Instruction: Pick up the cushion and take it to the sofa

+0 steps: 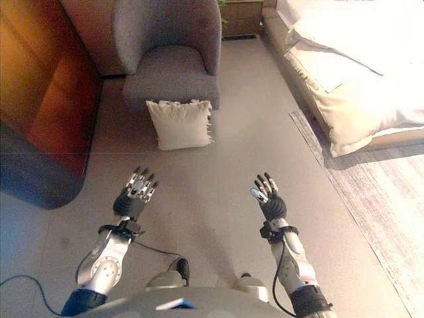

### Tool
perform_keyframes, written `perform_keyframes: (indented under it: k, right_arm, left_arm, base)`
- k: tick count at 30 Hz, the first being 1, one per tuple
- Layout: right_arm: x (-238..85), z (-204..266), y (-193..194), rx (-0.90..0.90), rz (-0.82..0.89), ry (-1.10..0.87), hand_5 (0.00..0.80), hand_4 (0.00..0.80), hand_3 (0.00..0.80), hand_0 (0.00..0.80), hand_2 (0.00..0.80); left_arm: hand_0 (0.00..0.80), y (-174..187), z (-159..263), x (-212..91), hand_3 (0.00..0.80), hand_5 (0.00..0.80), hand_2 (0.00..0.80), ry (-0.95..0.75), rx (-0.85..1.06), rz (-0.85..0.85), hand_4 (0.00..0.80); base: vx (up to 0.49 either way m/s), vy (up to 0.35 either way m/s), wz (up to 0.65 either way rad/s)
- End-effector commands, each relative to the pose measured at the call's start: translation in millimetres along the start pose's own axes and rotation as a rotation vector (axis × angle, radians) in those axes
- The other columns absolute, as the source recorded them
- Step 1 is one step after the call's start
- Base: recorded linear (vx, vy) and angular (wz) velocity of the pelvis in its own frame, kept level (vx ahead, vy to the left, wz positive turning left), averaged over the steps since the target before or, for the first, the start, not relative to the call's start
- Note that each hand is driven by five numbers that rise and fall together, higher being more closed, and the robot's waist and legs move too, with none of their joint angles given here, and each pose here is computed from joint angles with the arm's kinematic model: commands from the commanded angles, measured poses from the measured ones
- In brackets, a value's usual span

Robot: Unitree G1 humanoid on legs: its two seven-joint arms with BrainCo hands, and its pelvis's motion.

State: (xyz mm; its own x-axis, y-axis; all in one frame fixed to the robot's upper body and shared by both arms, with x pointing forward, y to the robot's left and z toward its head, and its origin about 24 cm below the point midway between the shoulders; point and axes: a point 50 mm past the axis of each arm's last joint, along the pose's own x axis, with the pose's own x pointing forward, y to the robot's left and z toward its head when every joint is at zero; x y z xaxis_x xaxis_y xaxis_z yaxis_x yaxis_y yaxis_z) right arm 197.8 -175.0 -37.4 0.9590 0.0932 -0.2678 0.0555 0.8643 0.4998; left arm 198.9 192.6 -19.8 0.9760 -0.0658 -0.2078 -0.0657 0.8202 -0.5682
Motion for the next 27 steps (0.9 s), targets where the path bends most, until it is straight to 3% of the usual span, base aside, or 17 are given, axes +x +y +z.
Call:
perform_keyframes:
  k: [1, 20, 27]
  right_arm:
    - [10.4, 28.7, 19.0, -0.012, 0.098, -0.131, 0.0, 0.0, 0.0, 0.0, 0.0]
    - [-4.7, 16.5, 9.9, 0.019, 0.078, -0.064, 0.0, 0.0, 0.0, 0.0, 0.0]
    - [1.4, 23.5, 11.5, 0.03, 0.046, -0.116, 0.0, 0.0, 0.0, 0.0, 0.0]
  left_arm:
    - [0.0, -16.3, 17.6, 9.2, 0.0, 0.0, 0.0, -0.087, 0.024, -0.075, 0.0]
    - [0.0, 4.6, 15.4, -12.3, 0.0, 0.0, 0.0, -0.073, 0.062, -0.006, 0.0]
    - [0.0, -3.2, 21.0, 5.9, 0.0, 0.0, 0.0, -0.065, 0.055, -0.067, 0.0]
  base:
    - [0.0, 0.0, 0.0]
    - [0.031, 0.006, -0.02]
    - [0.006, 0.064, -0.02]
